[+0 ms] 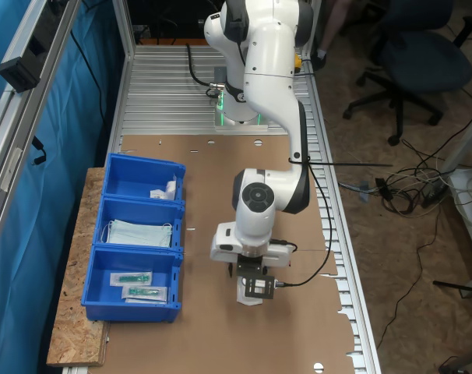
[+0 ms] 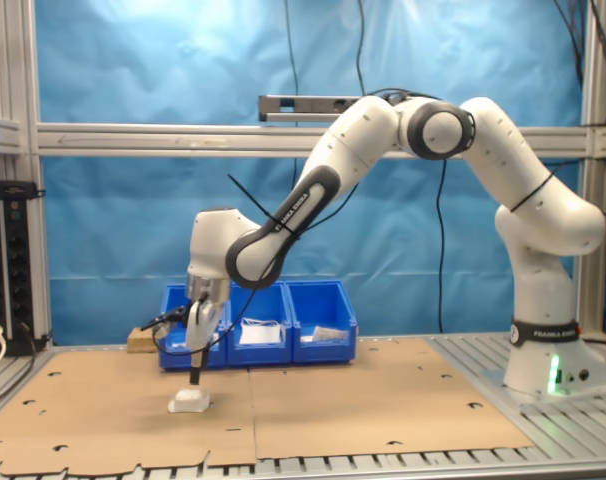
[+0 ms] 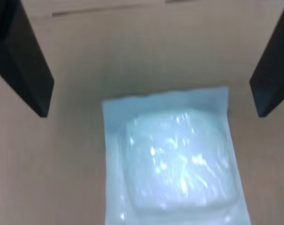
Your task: Pick and place sorting task of medical equipment.
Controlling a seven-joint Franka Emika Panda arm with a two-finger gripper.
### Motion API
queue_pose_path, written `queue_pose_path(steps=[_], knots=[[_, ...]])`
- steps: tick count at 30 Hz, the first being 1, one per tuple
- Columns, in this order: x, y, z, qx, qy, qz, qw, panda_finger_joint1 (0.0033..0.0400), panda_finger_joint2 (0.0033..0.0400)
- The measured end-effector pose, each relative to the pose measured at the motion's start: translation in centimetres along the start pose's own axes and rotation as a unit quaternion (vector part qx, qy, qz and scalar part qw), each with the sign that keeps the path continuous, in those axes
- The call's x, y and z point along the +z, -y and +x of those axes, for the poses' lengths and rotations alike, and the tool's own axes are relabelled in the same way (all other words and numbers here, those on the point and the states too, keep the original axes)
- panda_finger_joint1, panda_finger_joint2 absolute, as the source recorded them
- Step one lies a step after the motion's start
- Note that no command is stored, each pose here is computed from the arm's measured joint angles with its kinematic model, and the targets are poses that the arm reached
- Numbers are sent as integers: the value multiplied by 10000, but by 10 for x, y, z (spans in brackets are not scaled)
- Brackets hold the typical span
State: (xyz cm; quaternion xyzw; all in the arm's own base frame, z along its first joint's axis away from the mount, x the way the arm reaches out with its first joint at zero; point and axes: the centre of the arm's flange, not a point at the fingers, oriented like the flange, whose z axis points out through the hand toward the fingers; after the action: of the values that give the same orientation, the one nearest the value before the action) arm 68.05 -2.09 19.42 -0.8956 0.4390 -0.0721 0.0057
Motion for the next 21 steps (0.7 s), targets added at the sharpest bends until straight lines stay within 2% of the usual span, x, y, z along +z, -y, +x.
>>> queue_pose_path(steps=[10,21], knots=[[19,19,4,-86,-144,110,9998,400,400],[39,27,-9,-178,-68,112,9998,400,400]])
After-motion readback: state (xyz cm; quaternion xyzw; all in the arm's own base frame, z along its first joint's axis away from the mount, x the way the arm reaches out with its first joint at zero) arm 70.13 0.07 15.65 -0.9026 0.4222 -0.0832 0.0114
